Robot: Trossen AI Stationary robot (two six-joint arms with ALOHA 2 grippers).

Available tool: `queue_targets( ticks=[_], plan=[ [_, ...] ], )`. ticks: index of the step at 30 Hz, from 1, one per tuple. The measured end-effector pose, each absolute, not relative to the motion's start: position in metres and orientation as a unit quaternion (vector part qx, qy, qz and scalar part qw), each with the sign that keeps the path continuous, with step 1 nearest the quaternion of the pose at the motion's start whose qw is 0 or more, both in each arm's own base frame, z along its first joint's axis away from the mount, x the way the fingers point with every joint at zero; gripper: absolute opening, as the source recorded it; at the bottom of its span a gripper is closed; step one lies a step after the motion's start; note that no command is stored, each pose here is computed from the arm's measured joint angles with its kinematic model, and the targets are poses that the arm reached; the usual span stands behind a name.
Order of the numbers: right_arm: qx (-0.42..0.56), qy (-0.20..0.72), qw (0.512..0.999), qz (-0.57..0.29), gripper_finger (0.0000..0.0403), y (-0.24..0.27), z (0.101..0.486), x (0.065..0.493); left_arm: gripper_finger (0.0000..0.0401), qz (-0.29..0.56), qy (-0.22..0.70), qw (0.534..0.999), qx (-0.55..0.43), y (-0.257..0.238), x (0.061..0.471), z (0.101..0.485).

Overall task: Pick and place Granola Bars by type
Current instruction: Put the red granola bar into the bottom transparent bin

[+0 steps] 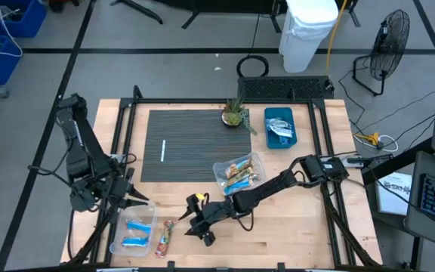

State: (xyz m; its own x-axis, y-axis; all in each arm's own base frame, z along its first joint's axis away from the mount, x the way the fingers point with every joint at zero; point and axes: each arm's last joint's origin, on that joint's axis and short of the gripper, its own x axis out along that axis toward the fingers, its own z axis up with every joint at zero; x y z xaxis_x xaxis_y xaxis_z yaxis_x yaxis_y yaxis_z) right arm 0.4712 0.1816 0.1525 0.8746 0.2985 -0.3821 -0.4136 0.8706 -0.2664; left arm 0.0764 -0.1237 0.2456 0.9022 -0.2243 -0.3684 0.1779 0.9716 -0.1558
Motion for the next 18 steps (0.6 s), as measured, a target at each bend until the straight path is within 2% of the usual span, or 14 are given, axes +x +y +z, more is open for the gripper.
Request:
queue_targets(
  ticks=[7,12,15,18],
  plan=[
    [-0.191,0.218,0.943,0.165,0.0253,0.188,0.214,0.440,0.0056,-0.102,0.219,0.970,-0.028,-0.139,0.085,0.234],
    [-0.161,0.234,0.945,0.165,0.0224,0.179,0.253,0.401,0.0056,-0.099,0.194,0.976,-0.012,-0.151,0.101,0.233],
    [-0.134,0.231,0.951,0.157,0.0202,0.166,0.266,0.371,0.0056,-0.162,0.201,0.966,-0.002,-0.161,0.115,0.231],
    [-0.113,0.218,0.964,0.102,0.0183,0.148,0.272,0.338,0.0043,-0.205,0.234,0.950,0.008,-0.170,0.131,0.228]
  ],
)
